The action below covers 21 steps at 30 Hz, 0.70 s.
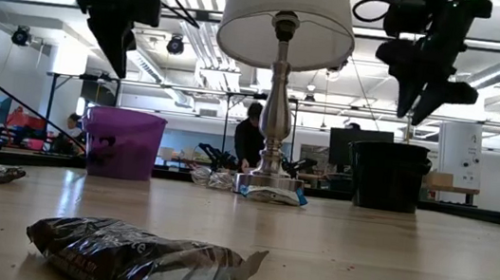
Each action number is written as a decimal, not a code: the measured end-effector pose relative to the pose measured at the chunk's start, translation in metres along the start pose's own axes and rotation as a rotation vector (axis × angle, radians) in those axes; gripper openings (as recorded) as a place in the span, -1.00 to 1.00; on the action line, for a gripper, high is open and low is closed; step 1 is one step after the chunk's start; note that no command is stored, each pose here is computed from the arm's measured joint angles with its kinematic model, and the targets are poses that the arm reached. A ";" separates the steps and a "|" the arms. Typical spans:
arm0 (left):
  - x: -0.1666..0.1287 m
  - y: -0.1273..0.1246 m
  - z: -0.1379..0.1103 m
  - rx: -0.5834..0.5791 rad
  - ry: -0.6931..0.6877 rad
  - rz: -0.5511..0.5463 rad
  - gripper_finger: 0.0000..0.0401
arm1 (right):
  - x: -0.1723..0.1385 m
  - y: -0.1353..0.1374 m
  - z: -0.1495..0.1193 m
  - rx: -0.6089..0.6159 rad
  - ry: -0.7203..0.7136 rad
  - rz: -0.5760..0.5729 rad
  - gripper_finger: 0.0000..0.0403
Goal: Sort candy
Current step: Put the black chocolate into the orange bucket
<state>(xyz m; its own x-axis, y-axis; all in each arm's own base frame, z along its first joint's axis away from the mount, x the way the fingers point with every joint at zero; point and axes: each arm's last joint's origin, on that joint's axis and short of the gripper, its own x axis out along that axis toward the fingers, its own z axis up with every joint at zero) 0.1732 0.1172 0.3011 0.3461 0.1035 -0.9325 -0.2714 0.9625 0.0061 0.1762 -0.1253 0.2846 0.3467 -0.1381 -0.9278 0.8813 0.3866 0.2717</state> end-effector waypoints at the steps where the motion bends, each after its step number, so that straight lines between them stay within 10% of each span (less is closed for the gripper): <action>1: 0.000 0.000 -0.001 0.008 0.005 -0.002 -0.37 | 0.000 0.000 -0.002 0.003 0.043 0.030 -0.30; 21: -0.006 -0.034 -0.027 -0.084 0.282 -0.209 -0.37 | -0.003 0.007 -0.008 -0.031 0.111 0.140 -0.32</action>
<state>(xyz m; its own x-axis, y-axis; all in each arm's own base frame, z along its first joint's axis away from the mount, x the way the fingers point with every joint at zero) 0.1564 0.0774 0.2967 0.1442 -0.1781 -0.9734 -0.2977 0.9303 -0.2144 0.1783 -0.1147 0.2866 0.4262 0.0195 -0.9044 0.8160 0.4233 0.3936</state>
